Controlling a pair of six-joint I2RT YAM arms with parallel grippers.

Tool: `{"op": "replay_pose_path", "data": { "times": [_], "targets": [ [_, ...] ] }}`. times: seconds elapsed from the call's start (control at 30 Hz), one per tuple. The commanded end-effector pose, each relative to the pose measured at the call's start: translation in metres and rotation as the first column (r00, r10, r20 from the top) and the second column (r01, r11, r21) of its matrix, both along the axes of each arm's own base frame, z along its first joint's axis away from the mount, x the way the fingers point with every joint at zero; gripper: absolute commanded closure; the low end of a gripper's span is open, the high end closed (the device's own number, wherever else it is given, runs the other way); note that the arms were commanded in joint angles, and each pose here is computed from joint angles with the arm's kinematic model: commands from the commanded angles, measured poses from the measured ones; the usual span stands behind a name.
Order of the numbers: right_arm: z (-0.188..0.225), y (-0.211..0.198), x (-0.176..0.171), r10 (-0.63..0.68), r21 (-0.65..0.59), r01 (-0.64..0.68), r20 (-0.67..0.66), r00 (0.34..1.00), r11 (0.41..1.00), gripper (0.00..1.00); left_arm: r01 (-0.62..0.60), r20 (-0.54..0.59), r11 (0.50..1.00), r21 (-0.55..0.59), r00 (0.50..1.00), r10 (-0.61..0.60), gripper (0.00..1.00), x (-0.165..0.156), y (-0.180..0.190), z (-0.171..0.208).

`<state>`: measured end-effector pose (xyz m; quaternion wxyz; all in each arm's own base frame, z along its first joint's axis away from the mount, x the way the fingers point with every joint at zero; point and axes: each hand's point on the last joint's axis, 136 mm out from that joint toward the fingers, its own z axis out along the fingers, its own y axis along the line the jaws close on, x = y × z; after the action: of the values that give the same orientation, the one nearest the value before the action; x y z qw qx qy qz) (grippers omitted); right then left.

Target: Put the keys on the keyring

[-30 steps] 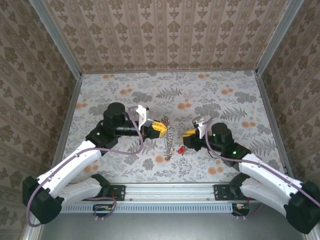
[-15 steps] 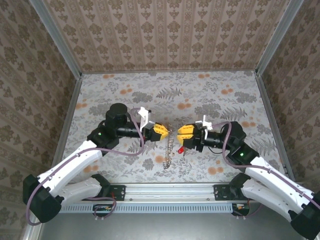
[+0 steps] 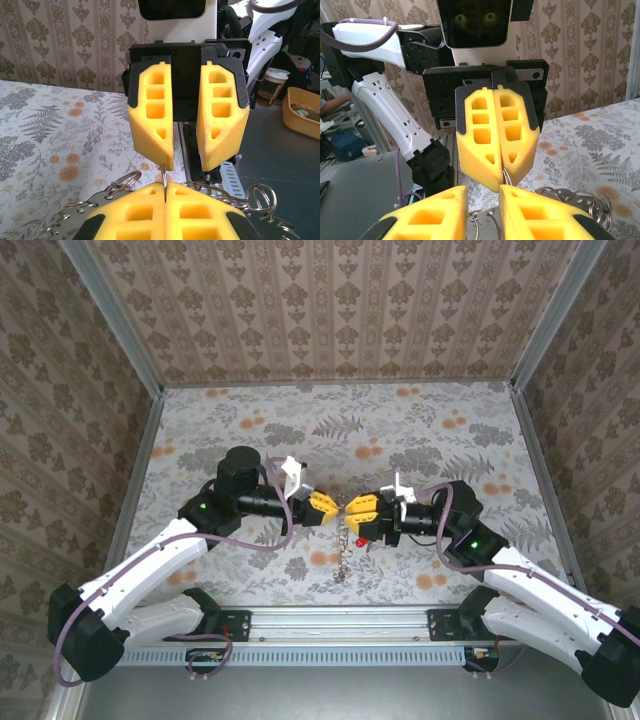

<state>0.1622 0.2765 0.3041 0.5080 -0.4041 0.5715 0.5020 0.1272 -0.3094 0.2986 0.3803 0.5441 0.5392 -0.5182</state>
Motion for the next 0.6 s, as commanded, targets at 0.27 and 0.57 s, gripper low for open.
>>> {"op": "replay_pose_path", "data": {
  "times": [0.27, 0.57],
  "targets": [
    [0.004, 0.004, 0.003, -0.015, -0.025, 0.016, 0.045, 0.999, 1.000, 0.79, 0.058, 0.069, 0.997, -0.057, 0.996, -0.054, 1.00, -0.011, -0.001, 0.024],
    [0.002, 0.002, 0.006, -0.043, -0.030, 0.044, 0.047, 0.998, 0.999, 0.79, 0.066, 0.077, 0.996, -0.058, 0.995, -0.061, 1.00, -0.014, -0.001, 0.026]
  ]
}}
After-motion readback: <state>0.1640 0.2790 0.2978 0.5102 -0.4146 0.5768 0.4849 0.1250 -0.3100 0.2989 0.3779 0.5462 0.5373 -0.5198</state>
